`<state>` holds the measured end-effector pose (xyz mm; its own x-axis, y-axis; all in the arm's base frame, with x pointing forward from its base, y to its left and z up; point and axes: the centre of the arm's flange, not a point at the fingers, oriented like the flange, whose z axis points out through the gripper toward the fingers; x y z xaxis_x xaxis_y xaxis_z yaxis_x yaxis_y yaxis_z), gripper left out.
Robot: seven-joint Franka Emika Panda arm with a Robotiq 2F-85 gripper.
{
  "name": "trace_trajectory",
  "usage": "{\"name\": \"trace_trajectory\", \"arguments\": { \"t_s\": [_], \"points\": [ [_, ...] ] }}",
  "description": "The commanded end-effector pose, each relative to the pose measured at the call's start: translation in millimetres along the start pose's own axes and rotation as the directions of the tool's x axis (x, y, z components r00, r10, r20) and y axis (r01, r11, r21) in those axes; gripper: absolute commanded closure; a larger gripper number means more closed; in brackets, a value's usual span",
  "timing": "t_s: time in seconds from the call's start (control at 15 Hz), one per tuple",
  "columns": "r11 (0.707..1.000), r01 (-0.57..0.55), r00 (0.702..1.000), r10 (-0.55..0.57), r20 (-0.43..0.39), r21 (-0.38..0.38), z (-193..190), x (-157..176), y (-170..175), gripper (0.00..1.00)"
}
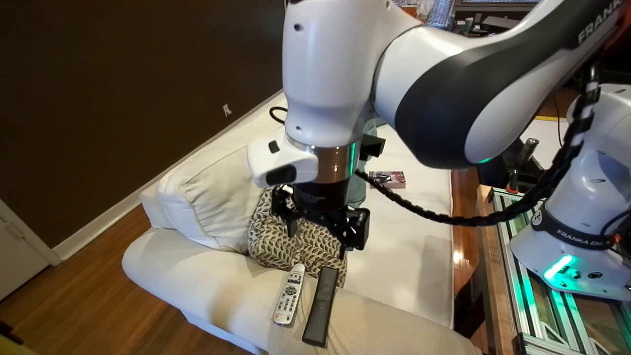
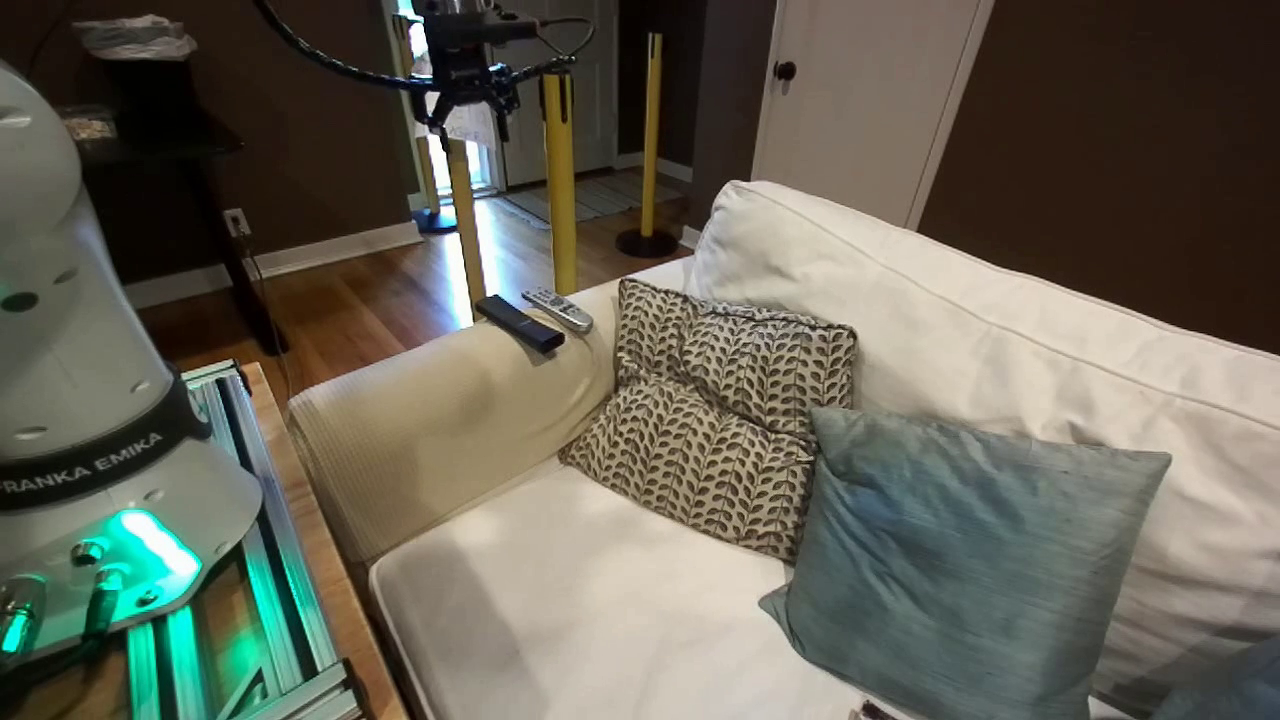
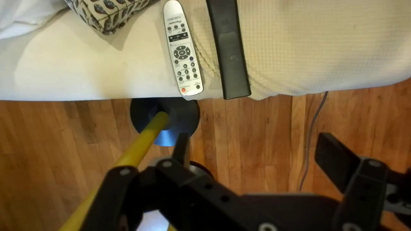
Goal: Put the remote upright
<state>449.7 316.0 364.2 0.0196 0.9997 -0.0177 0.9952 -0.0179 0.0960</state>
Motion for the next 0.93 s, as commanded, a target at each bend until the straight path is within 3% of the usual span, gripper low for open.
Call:
{"name": "trace_trajectory", "arguments": {
  "t_s": [0.0, 0.27, 0.67, 0.87],
  "points": [
    [0.991, 0.13, 0.991, -0.131, 0.017, 0.038, 37, 16, 10, 0.0],
    [0.982, 0.176, 0.983, -0.178, 0.036, 0.064, 69, 22, 9, 0.0],
    [0.984, 0.162, 0.986, -0.164, 0.033, 0.076, 109, 30, 9, 0.0],
    [0.979, 0.163, 0.985, -0.169, 0.04, 0.12, 135, 36, 5, 0.0]
  ]
}}
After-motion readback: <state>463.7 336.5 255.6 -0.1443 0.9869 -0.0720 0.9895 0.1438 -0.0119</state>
